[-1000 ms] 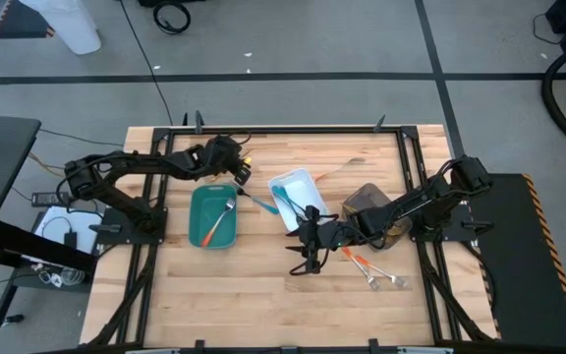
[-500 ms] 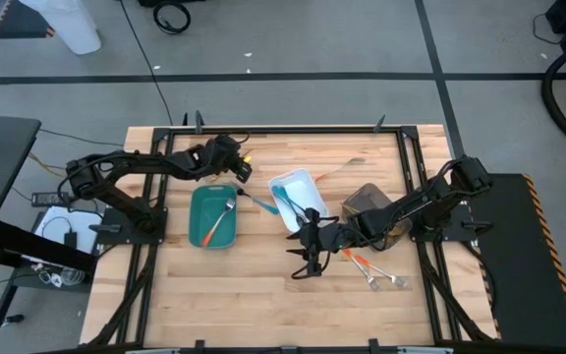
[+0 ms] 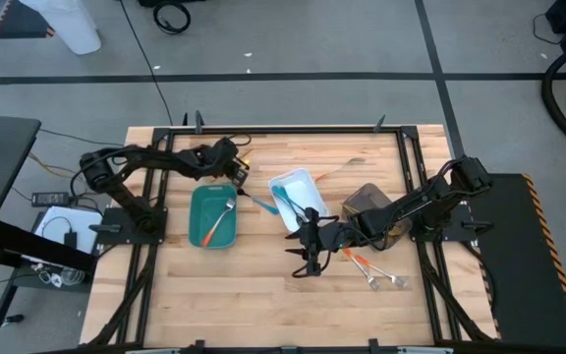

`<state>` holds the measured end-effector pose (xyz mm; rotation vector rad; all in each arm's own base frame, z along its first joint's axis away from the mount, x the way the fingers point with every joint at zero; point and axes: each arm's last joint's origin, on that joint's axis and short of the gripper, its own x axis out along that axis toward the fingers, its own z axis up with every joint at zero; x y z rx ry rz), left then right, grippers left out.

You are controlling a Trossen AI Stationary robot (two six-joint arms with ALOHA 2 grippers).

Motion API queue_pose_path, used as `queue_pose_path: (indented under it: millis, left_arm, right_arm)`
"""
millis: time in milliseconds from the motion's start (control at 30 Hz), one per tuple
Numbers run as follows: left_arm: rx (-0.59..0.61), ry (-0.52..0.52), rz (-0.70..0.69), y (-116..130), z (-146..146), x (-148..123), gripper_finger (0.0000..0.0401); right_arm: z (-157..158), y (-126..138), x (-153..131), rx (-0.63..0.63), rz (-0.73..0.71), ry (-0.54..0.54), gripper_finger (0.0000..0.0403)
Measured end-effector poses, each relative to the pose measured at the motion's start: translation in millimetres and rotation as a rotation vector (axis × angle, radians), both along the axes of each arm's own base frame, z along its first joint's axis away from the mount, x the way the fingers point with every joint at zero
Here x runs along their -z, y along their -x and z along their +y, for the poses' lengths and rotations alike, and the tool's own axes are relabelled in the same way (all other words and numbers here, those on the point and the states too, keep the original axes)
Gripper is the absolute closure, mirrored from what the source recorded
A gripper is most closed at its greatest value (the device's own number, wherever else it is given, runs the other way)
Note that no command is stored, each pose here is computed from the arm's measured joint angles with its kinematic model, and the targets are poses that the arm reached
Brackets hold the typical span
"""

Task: Sort silverware by color (type)
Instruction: Put the gold fork into the black bin

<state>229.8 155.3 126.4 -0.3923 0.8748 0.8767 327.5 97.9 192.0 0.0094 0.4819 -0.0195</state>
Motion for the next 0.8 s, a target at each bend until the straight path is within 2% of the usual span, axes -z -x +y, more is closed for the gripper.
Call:
queue_pose_path:
  millis: [367,500,667,800]
  left_arm:
    - [0.024,0.048,0.132,9.4,-0.5,8.6,0.0286]
    - [0.04,0.076,0.181,13.0,-3.0,9.9,0.0316]
    - [0.06,0.097,0.204,14.9,-5.1,11.3,0.0382]
    - [0.07,0.1,0.208,15.2,-5.4,11.7,0.0392]
  right_arm:
    - [1.2,0.4,0.1,-0.007,0.001,0.006,0.0234]
    - [1.2,0.4,0.1,-0.008,0.001,0.006,0.0234]
    - [1.5,0.5,0.1,-0.006,0.001,0.003,0.0234]
    - [1.8,0.7,0.2,-0.007,0.002,0.003,0.0234]
